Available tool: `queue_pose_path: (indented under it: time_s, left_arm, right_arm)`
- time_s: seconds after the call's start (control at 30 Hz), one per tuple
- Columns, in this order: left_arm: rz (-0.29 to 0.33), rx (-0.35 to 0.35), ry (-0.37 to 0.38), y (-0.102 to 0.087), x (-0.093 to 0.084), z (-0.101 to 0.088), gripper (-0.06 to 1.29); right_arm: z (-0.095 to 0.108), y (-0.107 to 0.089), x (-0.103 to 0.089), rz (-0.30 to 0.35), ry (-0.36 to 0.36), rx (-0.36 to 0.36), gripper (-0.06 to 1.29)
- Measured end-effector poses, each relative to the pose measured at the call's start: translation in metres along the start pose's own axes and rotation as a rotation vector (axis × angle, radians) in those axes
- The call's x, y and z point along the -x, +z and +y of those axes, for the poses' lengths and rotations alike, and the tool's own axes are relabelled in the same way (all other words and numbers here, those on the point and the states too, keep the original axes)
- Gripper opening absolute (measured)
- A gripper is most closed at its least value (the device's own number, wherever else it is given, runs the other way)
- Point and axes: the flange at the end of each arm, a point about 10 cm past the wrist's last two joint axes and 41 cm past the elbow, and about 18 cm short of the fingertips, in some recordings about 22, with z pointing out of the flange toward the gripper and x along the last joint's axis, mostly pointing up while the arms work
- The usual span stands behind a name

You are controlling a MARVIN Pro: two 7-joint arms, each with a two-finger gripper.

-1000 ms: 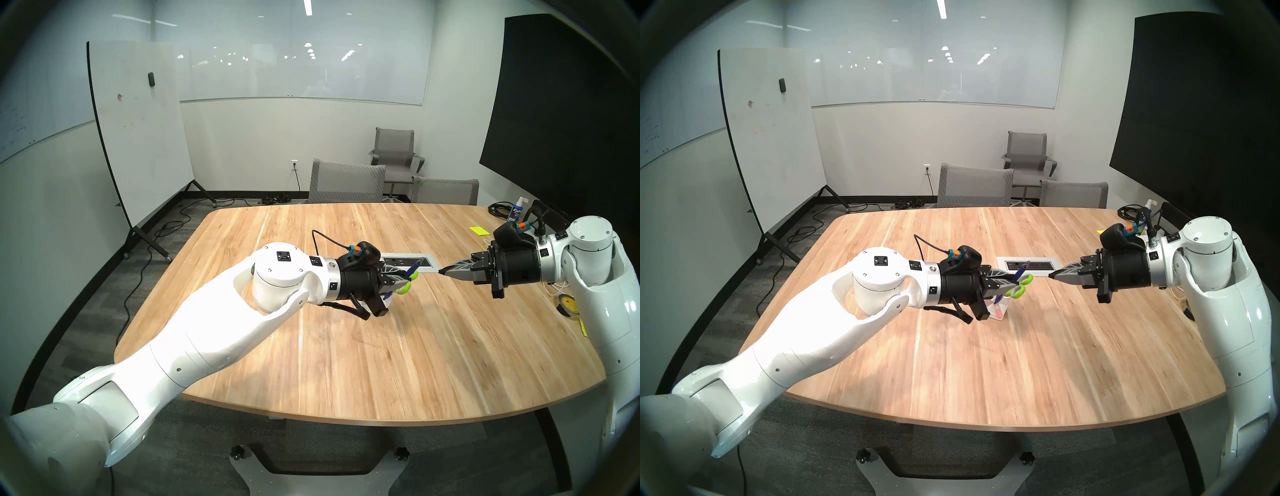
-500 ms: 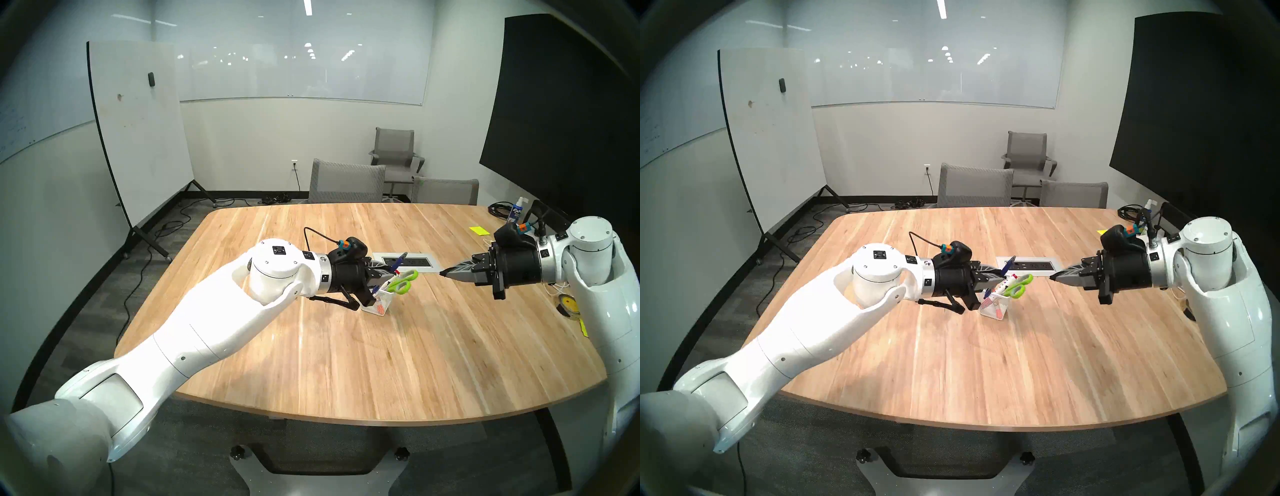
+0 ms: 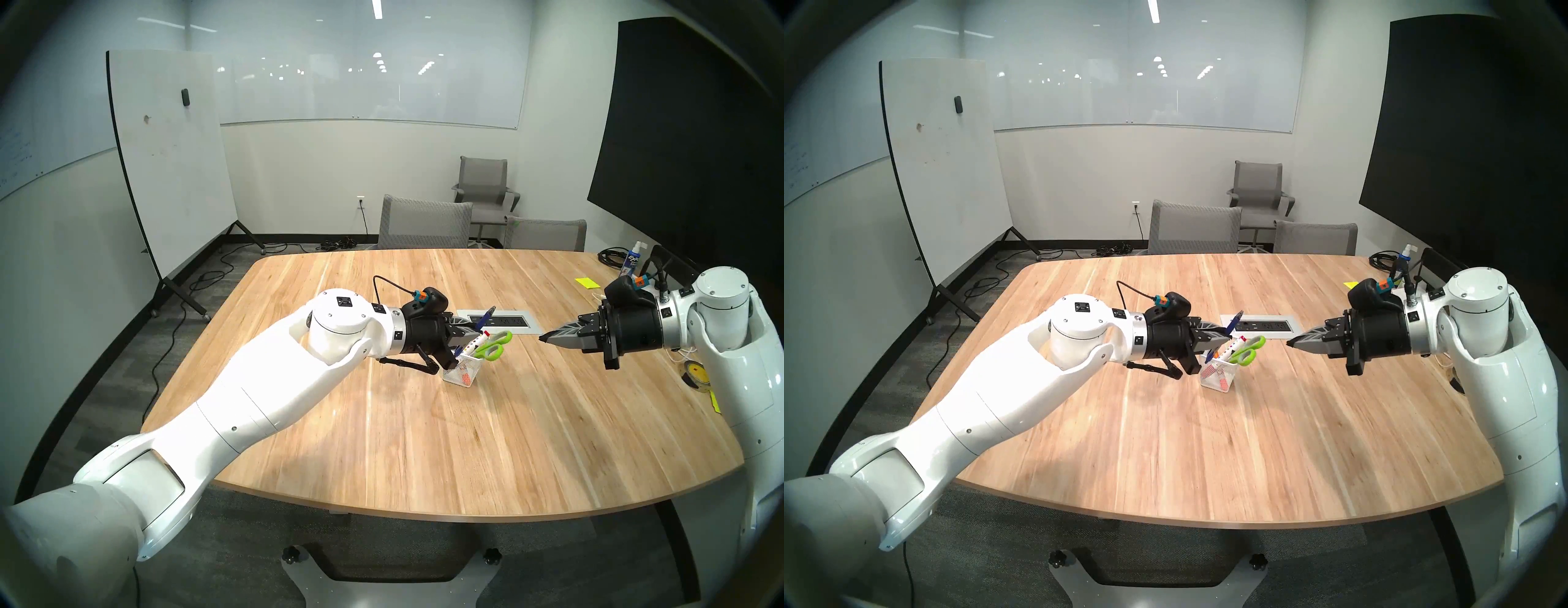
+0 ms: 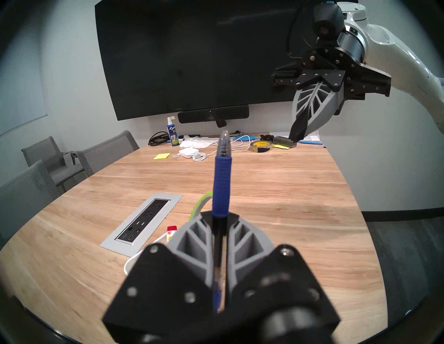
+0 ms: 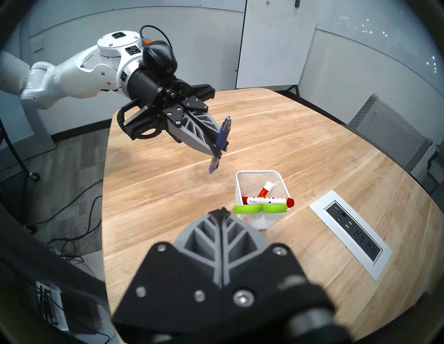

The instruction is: Place the pen, the marker, and the scissors into the pen holder

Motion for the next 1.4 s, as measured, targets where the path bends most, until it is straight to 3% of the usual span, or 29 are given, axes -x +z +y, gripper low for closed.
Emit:
queue_pose_path:
  time_s: [0.27, 0.33, 0.37, 0.4, 0.43, 0.7, 1.1, 1.4]
  left_arm:
    - [0.010, 0.012, 0.007, 0.003, -0.005, 0.002, 0.07]
    - [0.011, 0.014, 0.008, 0.004, -0.006, 0.002, 0.07]
    - [0.012, 0.015, 0.008, 0.004, -0.006, 0.002, 0.07]
    - [0.012, 0.016, 0.008, 0.005, -0.006, 0.002, 0.07]
    - [0.012, 0.016, 0.008, 0.005, -0.006, 0.002, 0.07]
    - [0.012, 0.017, 0.007, 0.006, -0.007, 0.000, 0.07]
    - [-0.009, 0.008, -0.021, 0.009, 0.011, -0.014, 0.07]
    - [0.005, -0.012, -0.023, 0.012, 0.014, -0.019, 0.07]
  right_arm:
    - [0.000, 0.001, 0.001, -0.003, 0.002, -0.002, -0.02]
    - [0.001, 0.001, 0.002, -0.004, 0.004, -0.004, 0.62]
    - [0.001, 0.001, 0.002, -0.005, 0.005, -0.004, 1.03]
    - [0.001, 0.001, 0.003, -0.006, 0.007, -0.004, 1.18]
    - [0.001, 0.001, 0.003, -0.007, 0.008, -0.005, 1.22]
    - [0.003, 0.002, 0.004, -0.014, 0.021, 0.000, 1.22]
    - [0.006, 0.002, 0.005, -0.022, 0.037, 0.014, 1.22]
    - [0.006, 0.002, 0.004, -0.021, 0.032, 0.009, 1.22]
